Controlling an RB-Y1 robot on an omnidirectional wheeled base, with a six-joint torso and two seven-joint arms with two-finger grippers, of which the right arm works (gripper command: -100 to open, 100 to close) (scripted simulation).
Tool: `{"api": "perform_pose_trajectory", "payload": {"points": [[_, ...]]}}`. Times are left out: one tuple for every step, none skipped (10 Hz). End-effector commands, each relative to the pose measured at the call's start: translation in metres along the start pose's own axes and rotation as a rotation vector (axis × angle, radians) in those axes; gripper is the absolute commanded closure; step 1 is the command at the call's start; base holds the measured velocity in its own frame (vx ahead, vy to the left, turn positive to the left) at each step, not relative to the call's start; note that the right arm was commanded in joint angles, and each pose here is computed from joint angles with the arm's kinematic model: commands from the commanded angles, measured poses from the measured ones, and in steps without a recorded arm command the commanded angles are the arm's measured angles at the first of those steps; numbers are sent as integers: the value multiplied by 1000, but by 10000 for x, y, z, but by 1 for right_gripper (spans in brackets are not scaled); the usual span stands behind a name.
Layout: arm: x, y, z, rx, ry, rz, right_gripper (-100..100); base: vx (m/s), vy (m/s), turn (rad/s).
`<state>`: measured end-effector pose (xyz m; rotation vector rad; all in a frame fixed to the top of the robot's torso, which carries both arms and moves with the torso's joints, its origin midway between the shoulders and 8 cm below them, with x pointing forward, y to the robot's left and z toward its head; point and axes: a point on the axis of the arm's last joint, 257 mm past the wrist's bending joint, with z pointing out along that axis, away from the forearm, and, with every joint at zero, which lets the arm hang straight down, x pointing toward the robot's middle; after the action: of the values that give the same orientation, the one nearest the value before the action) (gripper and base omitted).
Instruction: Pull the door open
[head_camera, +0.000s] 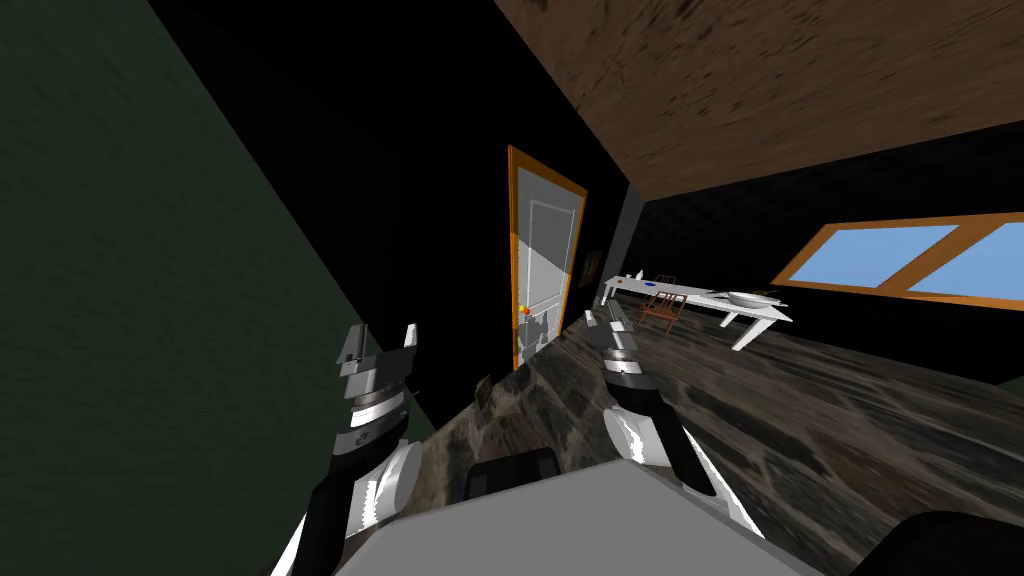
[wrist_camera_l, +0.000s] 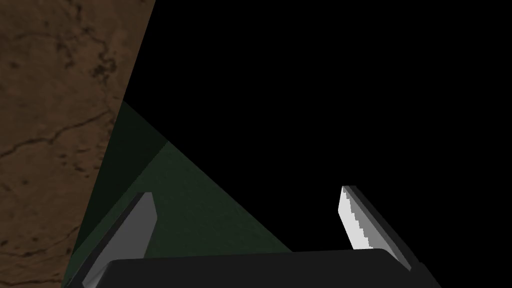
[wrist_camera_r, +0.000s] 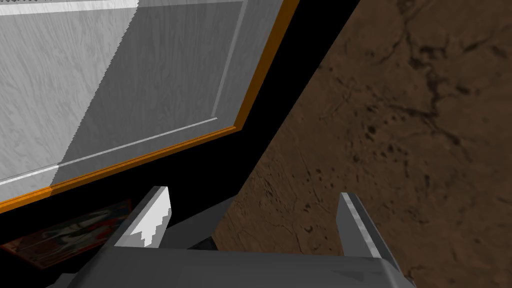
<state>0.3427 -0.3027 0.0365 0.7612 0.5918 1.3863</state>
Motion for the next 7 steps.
{"api": "perform_pose_trajectory", "payload": {"points": [[3, -116, -14, 15, 3, -40, -100, 29, -22, 56], [5, -183, -22, 24, 5, -64, -100, 47, -46, 74], [7, -249, -31, 32, 8, -87, -100, 54, -40, 58], [9, -329, -43, 42, 11, -115, -100, 60, -37, 60], [13, -424, -58, 54, 15, -144, -100, 54, -43, 79], [17, -518, -74, 67, 19, -171, -100, 57, -59, 71], [17, -518, -74, 66, 19, -182, -100, 42, -43, 31]]}}
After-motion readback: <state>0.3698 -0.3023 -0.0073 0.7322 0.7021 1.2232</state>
